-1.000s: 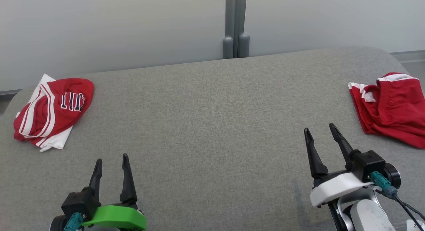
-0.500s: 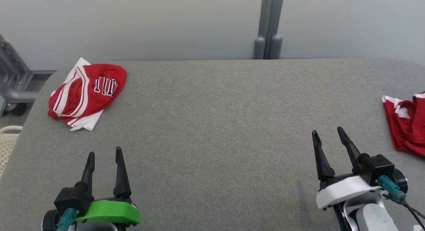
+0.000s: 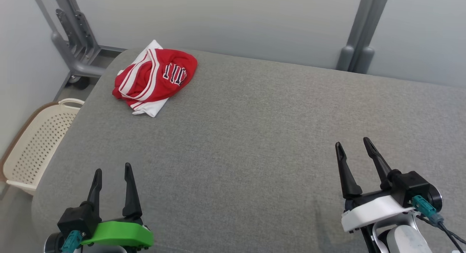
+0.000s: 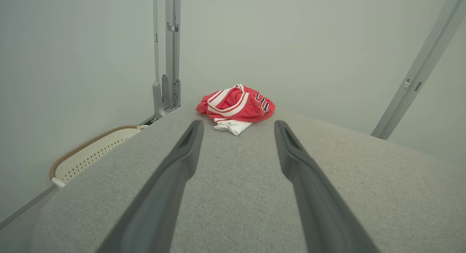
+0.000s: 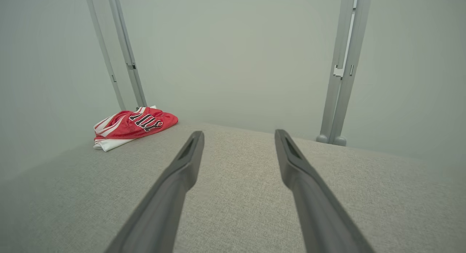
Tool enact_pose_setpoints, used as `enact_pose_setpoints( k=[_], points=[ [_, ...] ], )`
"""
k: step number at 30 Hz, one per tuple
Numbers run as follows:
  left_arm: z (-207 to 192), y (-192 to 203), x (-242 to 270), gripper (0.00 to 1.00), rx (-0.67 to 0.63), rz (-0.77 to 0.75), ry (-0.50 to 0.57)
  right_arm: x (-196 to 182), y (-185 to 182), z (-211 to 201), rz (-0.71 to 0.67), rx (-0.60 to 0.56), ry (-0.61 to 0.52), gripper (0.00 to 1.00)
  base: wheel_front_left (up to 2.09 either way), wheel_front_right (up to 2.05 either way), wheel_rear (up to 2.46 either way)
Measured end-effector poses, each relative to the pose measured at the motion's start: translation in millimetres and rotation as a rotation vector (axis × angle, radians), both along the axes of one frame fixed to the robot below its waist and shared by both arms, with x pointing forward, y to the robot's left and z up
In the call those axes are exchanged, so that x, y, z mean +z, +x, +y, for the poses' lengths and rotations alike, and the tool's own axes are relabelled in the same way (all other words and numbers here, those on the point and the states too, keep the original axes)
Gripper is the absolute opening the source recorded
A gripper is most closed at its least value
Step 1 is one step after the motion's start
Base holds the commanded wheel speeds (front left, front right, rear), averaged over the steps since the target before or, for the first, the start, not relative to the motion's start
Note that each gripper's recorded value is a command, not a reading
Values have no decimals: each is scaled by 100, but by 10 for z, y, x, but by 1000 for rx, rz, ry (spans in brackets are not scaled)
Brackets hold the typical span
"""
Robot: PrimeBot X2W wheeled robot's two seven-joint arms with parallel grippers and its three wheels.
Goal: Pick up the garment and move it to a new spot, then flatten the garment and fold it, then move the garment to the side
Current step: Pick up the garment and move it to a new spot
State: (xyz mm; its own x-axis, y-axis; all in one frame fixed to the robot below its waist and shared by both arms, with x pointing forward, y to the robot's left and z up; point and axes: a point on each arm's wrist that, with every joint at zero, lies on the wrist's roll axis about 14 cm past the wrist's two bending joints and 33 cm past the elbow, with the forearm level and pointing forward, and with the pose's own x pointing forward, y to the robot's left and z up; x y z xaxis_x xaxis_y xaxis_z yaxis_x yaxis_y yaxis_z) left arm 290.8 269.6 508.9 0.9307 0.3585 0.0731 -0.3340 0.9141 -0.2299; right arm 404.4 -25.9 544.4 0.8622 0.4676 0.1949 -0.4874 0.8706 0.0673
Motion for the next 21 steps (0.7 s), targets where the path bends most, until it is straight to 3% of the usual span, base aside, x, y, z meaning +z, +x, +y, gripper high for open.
enact_pose_setpoints(
  k=[10, 21],
  points=[
    [207, -228, -12, 100, 88, 2, -8, 1, -24, 374, 6, 107, 9, 100, 0, 0, 0],
    [209, -167, 19, 100, 73, 0, 6, -18, 0, 304, 14, 86, 12, 100, 0, 0, 0]
  ],
)
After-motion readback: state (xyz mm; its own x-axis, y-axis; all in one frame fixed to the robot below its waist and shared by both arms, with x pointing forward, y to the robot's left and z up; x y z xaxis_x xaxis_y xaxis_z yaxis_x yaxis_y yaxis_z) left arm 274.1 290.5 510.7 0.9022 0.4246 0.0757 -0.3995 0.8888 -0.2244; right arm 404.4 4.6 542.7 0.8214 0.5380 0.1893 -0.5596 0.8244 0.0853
